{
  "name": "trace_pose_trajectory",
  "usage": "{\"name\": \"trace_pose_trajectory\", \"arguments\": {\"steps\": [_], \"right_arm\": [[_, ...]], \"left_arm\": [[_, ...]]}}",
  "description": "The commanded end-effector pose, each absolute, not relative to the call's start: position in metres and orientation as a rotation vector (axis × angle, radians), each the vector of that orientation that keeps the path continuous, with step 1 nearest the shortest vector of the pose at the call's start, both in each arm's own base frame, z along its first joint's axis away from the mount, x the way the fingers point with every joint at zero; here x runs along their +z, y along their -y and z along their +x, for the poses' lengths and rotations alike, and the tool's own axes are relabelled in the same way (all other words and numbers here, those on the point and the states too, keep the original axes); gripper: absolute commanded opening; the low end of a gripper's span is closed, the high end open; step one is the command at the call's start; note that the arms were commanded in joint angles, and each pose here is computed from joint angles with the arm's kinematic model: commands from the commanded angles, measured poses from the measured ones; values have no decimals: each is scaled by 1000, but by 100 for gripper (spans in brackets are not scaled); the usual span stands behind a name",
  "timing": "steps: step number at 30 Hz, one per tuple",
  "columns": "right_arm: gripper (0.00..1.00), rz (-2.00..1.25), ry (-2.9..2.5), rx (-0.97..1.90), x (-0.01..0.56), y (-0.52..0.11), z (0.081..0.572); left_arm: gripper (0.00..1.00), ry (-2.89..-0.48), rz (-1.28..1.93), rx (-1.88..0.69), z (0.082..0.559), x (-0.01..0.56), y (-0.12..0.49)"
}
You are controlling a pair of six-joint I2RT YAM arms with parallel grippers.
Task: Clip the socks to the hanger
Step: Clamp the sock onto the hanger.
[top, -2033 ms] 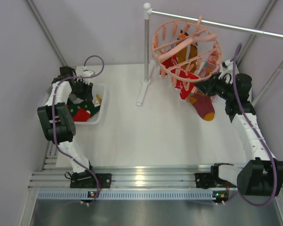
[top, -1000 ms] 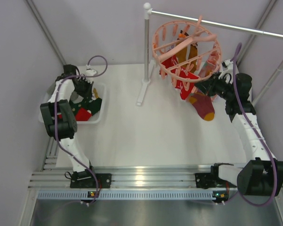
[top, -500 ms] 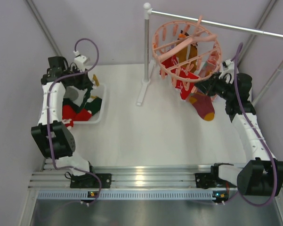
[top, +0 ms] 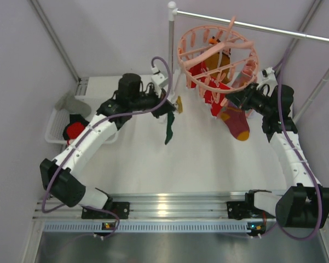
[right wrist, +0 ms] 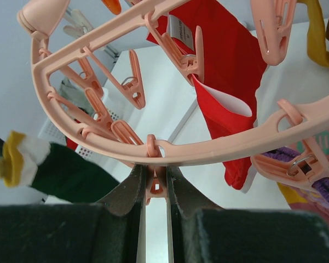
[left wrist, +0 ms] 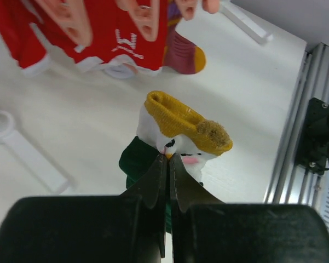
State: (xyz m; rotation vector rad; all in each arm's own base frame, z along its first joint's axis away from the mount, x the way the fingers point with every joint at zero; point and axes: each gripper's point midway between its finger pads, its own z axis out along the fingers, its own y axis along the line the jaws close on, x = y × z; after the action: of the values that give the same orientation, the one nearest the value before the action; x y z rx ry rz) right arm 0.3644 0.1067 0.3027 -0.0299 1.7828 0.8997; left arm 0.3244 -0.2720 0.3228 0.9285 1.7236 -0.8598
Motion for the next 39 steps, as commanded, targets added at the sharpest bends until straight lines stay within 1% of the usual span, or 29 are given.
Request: {"name": "trace_pose_trajectory", "arguments": {"steps": [1,2,6,9,10,13,15,23,39], "right_arm": [[0,-24,-1710,917,327,-104,367],[0,-26,-1704,920,328,-105,367],[0,-27,-1705,926,328,-105,365],[0,-24,-1704,929,328,-105,364],[0,-16,-1707,935,326,-106,364],[0,-7,-1706,931,325,-105,364],[0,0,-1708,923,324,-104,364],[0,7,-1727,911,320,-103,366],[0,-21,-1730,895,320,-103,364]], "left_arm": [[0,-1756,838,-938,316,314,323],[0,-1787,835,-954,315,302,335],[0,-1765,862,-1022,292,297,391],[0,-1784,826,-1048,290,289,419],[0,-1777,806,-1048,293,295,426],[0,-1843,742,-1017,307,274,446],[0,-1837,712,-1018,313,280,455],[0,-1795,683,-1018,332,286,476],[0,-1742,686,-1030,336,304,488]]}}
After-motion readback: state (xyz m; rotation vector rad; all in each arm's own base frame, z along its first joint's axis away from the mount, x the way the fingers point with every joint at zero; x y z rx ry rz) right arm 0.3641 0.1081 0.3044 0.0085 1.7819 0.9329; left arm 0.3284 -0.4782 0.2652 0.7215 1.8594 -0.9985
